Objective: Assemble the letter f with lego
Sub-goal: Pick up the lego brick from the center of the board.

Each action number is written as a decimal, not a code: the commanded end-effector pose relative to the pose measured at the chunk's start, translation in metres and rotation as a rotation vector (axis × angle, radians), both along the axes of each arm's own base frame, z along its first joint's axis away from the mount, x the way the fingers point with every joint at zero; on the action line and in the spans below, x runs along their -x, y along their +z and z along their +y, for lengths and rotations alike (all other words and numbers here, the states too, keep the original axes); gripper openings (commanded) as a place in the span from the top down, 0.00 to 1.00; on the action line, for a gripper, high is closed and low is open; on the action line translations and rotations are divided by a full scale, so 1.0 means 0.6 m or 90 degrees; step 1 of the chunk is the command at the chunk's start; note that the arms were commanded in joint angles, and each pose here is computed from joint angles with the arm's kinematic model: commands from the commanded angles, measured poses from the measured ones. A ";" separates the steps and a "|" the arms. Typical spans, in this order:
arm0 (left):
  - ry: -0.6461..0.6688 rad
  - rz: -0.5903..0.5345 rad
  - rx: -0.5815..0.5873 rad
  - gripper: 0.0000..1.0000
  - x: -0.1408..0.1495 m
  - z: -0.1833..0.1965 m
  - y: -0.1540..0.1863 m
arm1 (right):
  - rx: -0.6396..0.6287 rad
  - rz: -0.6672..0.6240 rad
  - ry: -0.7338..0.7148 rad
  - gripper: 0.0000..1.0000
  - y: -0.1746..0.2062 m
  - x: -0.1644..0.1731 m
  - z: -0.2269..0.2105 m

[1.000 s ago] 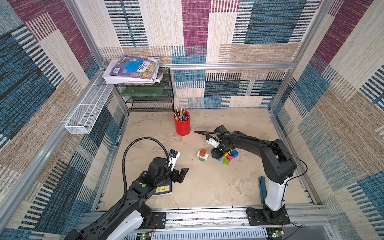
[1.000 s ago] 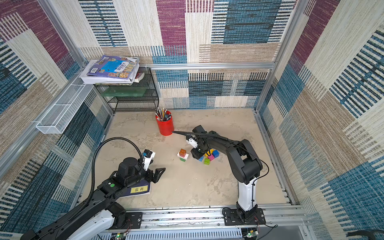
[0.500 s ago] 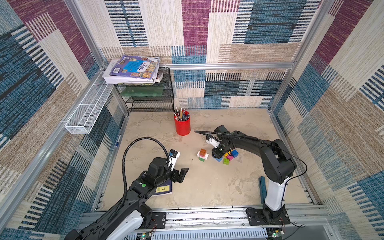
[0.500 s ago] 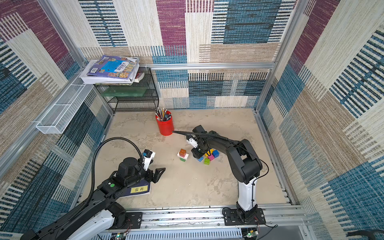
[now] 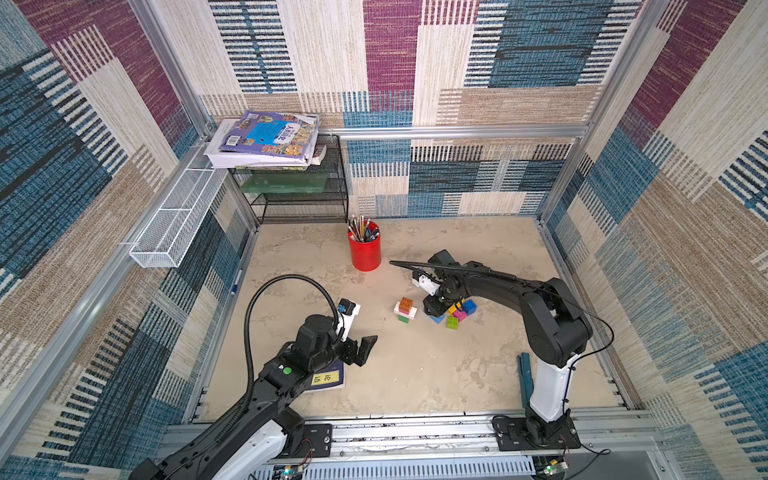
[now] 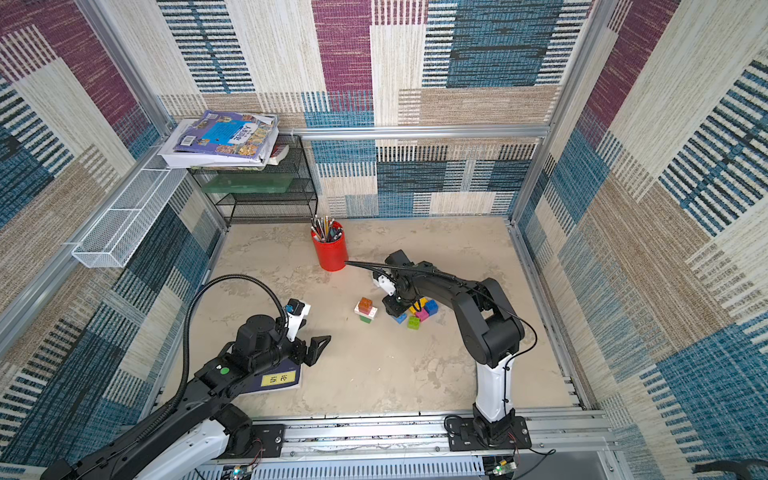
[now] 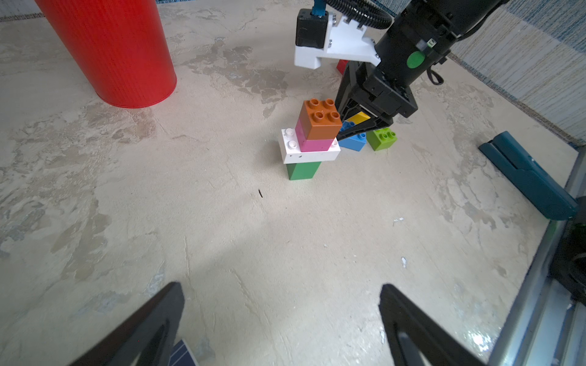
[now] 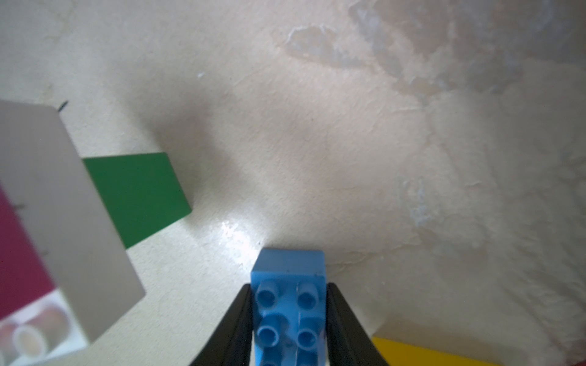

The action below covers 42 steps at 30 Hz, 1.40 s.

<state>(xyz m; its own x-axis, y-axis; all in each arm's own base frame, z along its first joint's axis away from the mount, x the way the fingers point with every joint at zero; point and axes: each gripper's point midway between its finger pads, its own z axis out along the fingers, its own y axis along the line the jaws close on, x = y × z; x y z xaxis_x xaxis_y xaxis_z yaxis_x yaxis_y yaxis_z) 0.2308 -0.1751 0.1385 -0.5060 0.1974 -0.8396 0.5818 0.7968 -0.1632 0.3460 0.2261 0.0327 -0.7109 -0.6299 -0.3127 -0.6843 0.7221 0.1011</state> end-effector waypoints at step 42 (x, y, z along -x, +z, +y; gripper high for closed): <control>-0.017 -0.001 0.012 0.01 0.003 -0.009 0.006 | -0.015 -0.053 -0.031 0.69 0.142 -0.045 0.040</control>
